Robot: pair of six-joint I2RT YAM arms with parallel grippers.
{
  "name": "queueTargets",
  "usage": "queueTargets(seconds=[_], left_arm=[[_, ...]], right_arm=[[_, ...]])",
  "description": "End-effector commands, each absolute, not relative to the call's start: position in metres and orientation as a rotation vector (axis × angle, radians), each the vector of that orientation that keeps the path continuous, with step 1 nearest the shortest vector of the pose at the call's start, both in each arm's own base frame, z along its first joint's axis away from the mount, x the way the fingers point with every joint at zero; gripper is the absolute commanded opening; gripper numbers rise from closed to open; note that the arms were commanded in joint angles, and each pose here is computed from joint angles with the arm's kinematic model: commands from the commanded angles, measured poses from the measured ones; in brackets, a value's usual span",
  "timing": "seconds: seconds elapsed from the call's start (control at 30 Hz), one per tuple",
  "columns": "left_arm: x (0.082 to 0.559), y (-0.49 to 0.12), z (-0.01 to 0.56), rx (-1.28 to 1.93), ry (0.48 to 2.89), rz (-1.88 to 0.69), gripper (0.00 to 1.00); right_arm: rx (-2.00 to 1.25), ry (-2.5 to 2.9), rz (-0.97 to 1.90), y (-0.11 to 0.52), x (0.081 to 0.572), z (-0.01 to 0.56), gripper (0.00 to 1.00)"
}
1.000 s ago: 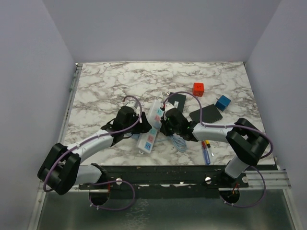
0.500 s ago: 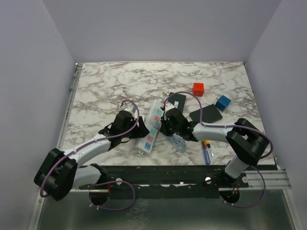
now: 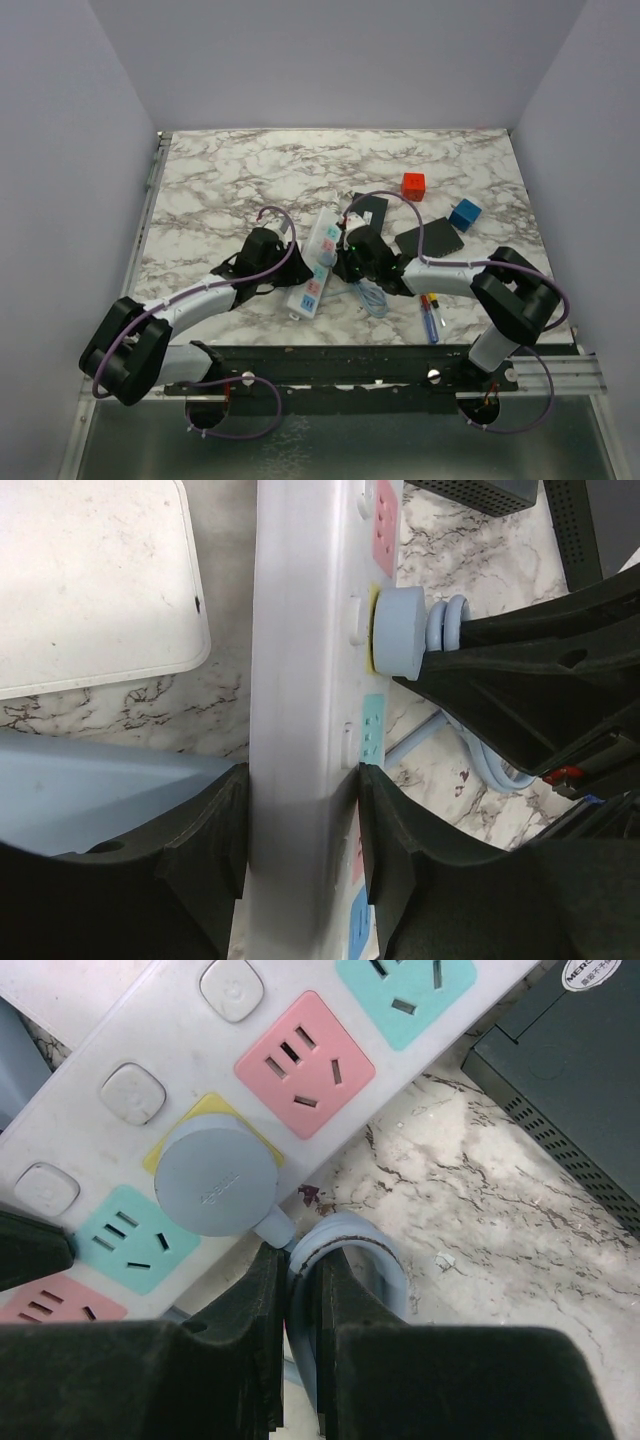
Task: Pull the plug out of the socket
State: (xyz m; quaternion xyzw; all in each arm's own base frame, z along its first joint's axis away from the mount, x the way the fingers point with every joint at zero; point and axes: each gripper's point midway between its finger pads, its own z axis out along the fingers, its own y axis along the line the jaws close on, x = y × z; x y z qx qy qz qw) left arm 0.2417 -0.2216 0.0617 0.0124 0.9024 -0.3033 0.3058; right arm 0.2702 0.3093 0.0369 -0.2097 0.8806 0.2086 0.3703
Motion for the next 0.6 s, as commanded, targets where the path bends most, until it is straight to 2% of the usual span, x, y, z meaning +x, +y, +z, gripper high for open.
queueTargets(seconds=[0.0, 0.33, 0.57], left_arm=[[0.243, -0.224, 0.050, 0.016, 2.404, -0.804, 0.35], [0.248, -0.224, 0.048, -0.004, 2.408, -0.787, 0.00], [0.249, -0.216, 0.038, -0.028, 2.449, -0.709, 0.00]], right_arm=[[-0.583, 2.221, 0.687, 0.327, 0.255, 0.047, 0.00], [-0.491, 2.130, 0.674, 0.315, 0.262, 0.072, 0.00], [-0.451, 2.064, 0.741, 0.317, 0.259, 0.093, 0.00]])
